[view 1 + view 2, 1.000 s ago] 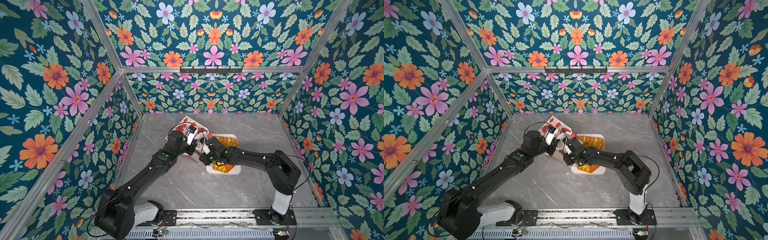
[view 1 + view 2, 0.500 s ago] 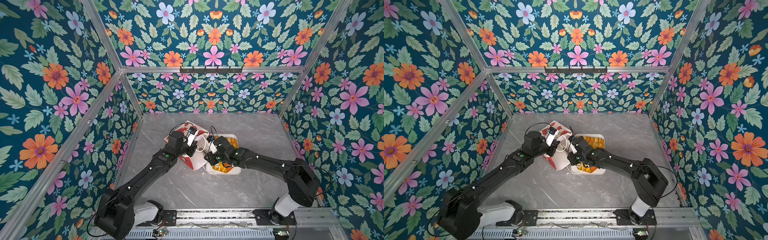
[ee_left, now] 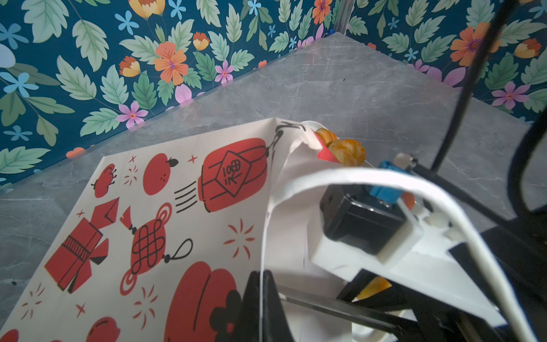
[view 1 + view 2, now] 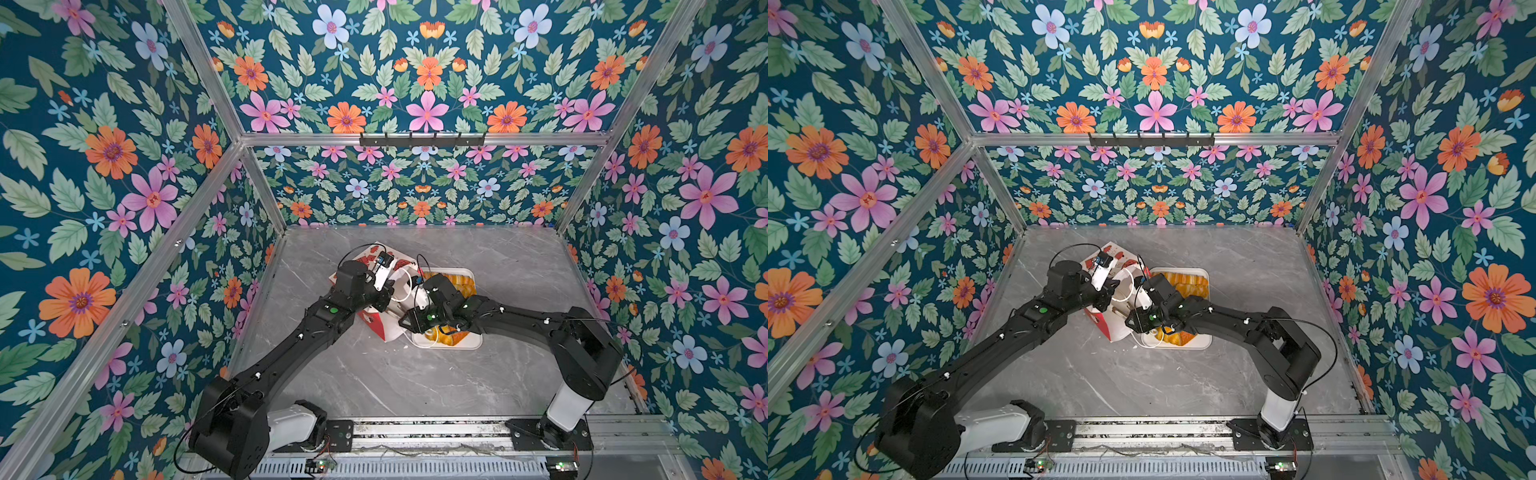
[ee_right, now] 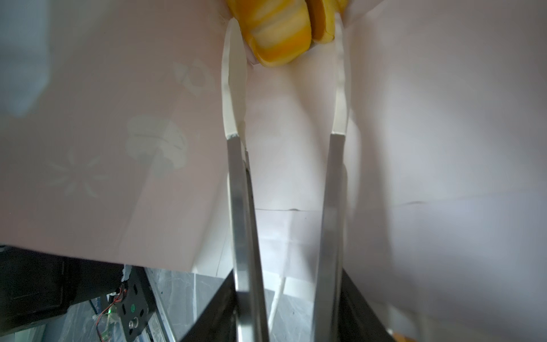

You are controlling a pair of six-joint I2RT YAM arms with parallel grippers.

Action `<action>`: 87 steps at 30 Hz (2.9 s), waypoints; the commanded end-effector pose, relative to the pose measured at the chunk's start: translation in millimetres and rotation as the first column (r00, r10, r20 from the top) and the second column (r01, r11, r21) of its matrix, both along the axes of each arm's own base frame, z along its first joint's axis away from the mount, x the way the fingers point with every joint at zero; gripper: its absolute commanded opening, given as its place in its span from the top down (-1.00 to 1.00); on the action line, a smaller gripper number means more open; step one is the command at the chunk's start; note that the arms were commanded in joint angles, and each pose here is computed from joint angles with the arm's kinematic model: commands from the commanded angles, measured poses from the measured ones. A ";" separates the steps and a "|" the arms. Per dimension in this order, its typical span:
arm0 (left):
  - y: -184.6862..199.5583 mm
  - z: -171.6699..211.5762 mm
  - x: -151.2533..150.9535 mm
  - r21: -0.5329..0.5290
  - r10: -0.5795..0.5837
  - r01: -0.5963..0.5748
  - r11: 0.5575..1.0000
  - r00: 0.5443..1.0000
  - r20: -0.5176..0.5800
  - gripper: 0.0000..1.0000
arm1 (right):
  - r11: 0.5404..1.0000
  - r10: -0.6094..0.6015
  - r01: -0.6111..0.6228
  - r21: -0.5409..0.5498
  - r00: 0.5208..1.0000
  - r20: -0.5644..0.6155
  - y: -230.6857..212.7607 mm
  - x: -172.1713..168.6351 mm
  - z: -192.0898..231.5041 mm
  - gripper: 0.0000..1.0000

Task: Take the fake bread out of the paper bag

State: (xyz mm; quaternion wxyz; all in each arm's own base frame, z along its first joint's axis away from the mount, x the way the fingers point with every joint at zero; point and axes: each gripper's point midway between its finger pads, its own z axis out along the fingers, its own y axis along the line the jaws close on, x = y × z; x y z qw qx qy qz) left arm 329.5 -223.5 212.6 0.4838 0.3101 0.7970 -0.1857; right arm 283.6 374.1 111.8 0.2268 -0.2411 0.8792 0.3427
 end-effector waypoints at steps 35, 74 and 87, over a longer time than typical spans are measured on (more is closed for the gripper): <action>-9.8 2.8 2.6 -0.047 -0.026 0.026 0.999 1.000 0.000 1.00 | 0.994 0.101 -0.098 0.048 0.993 -0.066 41.8 12.4 -7.3 0.41; 2.7 -5.0 4.7 -0.016 0.035 -0.035 0.999 0.999 0.016 1.00 | 0.997 -0.072 0.075 0.032 0.994 -0.085 -59.1 -37.4 36.1 0.79; 23.4 -3.3 14.4 -0.024 0.161 -0.159 0.987 0.982 0.101 1.00 | 0.980 -0.152 0.178 0.088 0.957 -0.248 -115.0 -82.5 58.5 0.74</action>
